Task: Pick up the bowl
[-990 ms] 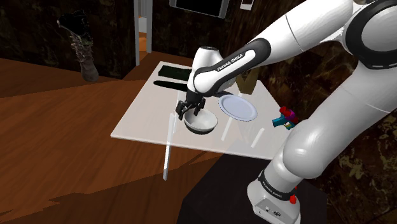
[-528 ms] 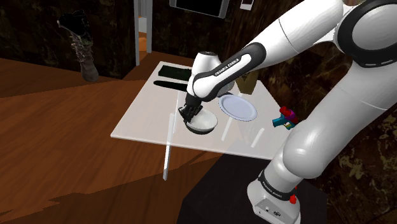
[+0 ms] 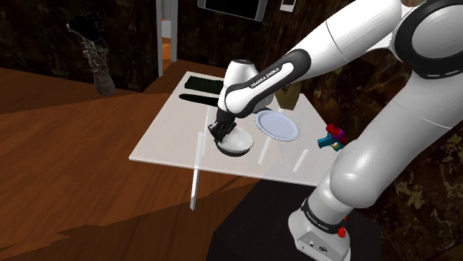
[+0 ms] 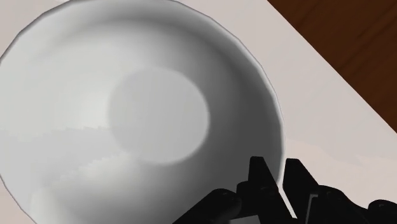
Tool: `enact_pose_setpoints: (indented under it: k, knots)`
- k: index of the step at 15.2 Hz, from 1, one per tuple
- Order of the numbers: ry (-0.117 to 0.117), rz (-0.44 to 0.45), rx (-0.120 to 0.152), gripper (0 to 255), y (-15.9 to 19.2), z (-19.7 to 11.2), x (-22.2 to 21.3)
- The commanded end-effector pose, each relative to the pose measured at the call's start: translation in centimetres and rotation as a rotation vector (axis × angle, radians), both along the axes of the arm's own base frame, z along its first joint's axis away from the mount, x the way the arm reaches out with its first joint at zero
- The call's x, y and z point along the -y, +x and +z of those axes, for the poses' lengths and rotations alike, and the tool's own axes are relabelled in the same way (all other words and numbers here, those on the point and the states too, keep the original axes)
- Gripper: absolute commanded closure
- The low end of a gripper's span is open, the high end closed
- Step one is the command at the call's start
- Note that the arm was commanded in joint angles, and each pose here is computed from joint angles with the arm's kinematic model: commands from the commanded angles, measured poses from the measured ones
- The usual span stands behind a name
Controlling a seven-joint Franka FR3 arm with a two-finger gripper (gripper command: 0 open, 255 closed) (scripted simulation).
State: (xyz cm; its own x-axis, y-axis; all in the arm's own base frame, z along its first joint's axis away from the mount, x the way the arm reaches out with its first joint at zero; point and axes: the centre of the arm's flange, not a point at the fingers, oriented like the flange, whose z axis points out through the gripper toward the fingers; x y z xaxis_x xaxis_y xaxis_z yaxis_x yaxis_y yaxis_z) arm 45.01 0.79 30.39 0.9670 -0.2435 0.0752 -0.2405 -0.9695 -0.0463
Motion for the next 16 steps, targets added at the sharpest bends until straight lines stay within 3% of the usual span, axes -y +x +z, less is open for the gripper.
enact_pose_setpoints:
  k: [1,16]
  knots:
    - [0.0,0.0,-0.001,255,0.0,0.8,0.0]
    - [0.0,0.0,-0.001,255,0.0,7.7,0.0]
